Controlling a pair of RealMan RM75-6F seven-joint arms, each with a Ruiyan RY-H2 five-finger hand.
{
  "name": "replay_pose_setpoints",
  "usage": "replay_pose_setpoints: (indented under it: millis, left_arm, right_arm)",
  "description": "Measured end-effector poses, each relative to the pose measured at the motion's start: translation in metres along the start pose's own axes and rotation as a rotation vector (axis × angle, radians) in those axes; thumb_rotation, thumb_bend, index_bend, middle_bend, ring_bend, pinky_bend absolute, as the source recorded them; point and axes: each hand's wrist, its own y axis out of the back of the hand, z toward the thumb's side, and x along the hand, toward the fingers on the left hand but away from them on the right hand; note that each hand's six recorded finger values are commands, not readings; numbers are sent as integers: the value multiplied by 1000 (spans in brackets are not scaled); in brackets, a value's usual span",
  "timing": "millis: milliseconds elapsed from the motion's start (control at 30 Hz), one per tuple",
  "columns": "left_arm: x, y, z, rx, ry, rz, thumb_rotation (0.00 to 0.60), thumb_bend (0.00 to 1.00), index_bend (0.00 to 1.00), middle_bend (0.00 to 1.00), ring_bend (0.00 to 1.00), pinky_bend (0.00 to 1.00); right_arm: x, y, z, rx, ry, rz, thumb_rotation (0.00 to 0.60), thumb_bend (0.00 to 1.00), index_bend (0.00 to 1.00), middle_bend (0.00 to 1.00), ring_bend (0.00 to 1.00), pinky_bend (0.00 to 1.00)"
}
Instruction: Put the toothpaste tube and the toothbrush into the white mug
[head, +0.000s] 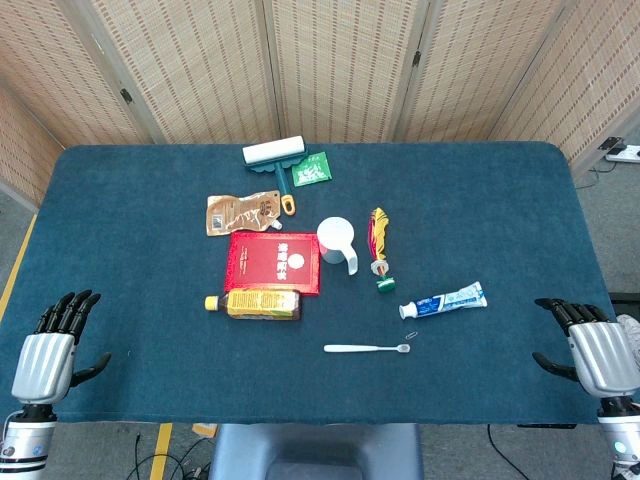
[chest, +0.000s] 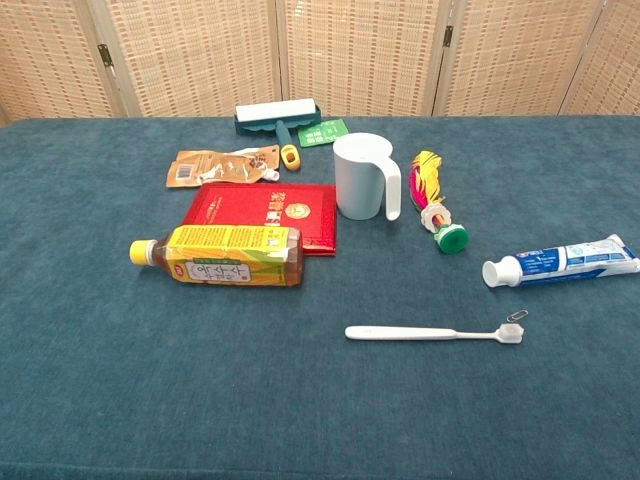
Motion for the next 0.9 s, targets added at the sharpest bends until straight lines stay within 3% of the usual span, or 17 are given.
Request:
replay_pose_setpoints:
  millis: [300, 533, 900]
  left_arm:
    - [0, -1, -1, -3, 3, -9, 600, 244, 149, 152, 122, 199]
    - [-2, -2, -6, -12, 19, -8, 600, 243, 149, 151, 122, 199]
    - [-8, -1, -15, -18, 41, -6, 600, 243, 149, 151, 122, 199]
  right_arm:
    - [-3, -4, 4, 19, 1, 8, 600, 14, 266, 344, 351, 338]
    - [-28, -16, 21, 61, 48, 50, 600, 14, 224, 334, 351, 338]
    - [-90, -76, 89, 114, 220, 181, 600, 15, 205, 300, 349, 338]
